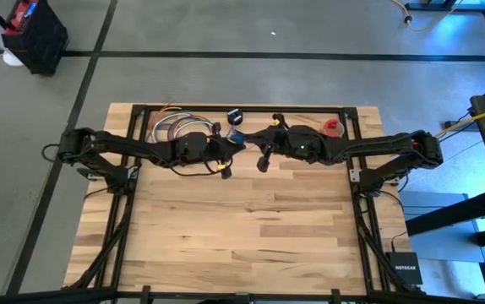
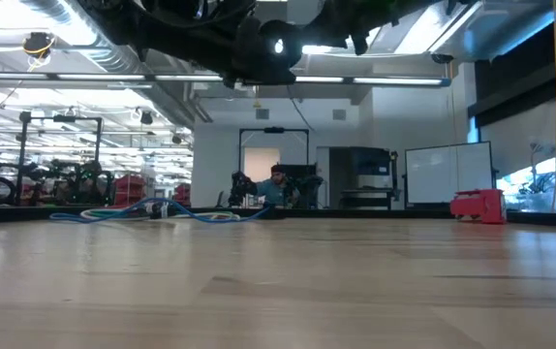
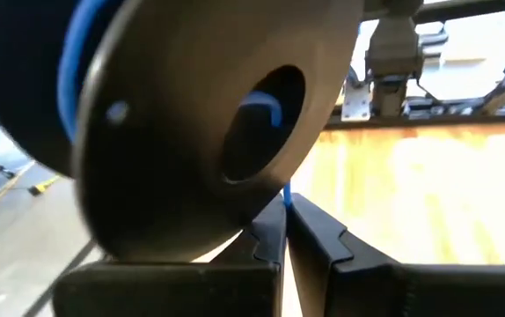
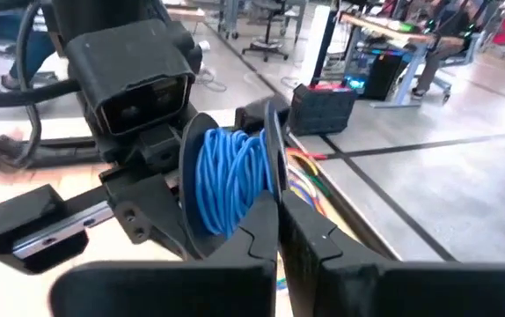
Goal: Coil cords
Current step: Coil the blue wire onto the black spool
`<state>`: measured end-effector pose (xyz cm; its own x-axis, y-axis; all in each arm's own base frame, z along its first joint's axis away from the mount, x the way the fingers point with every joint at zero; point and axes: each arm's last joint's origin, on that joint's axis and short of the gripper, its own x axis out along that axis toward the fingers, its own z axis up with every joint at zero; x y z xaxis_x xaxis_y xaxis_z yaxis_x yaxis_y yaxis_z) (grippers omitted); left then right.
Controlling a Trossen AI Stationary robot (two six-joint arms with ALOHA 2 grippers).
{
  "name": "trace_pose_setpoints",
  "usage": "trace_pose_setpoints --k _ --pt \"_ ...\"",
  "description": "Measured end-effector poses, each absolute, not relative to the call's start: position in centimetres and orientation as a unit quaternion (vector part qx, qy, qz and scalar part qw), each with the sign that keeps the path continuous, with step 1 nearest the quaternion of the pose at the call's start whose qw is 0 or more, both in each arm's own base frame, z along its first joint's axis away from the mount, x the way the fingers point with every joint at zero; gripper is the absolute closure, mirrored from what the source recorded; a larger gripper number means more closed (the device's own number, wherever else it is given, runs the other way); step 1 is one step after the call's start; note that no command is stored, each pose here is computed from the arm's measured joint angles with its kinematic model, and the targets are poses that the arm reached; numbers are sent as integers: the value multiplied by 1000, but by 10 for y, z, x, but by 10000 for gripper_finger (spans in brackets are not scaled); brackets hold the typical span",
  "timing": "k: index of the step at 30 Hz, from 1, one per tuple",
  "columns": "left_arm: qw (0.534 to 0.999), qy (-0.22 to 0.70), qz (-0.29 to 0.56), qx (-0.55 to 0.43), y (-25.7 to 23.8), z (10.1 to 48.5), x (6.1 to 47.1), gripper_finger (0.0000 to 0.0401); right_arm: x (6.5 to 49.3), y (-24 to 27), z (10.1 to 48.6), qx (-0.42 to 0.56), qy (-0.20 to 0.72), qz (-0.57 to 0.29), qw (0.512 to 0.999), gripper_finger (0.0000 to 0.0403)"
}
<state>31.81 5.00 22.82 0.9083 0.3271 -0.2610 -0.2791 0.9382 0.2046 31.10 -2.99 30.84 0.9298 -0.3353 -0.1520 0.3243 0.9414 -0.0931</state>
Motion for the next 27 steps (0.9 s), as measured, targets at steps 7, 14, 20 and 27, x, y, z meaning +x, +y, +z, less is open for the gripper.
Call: trace_pose_setpoints --k 7,14,20,27 --pt "959 196 172 113 50 228 310 400 308 -29 297 -39 150 -153 976 398" --pt "953 208 165 145 48 238 299 400 306 -28 293 -39 178 -132 974 398" --pt "943 207 157 207 49 243 297 400 304 -28 290 -40 198 -127 971 398" --pt "925 214 145 279 49 243 297 391 303 -27 287 -40 214 -122 968 398"
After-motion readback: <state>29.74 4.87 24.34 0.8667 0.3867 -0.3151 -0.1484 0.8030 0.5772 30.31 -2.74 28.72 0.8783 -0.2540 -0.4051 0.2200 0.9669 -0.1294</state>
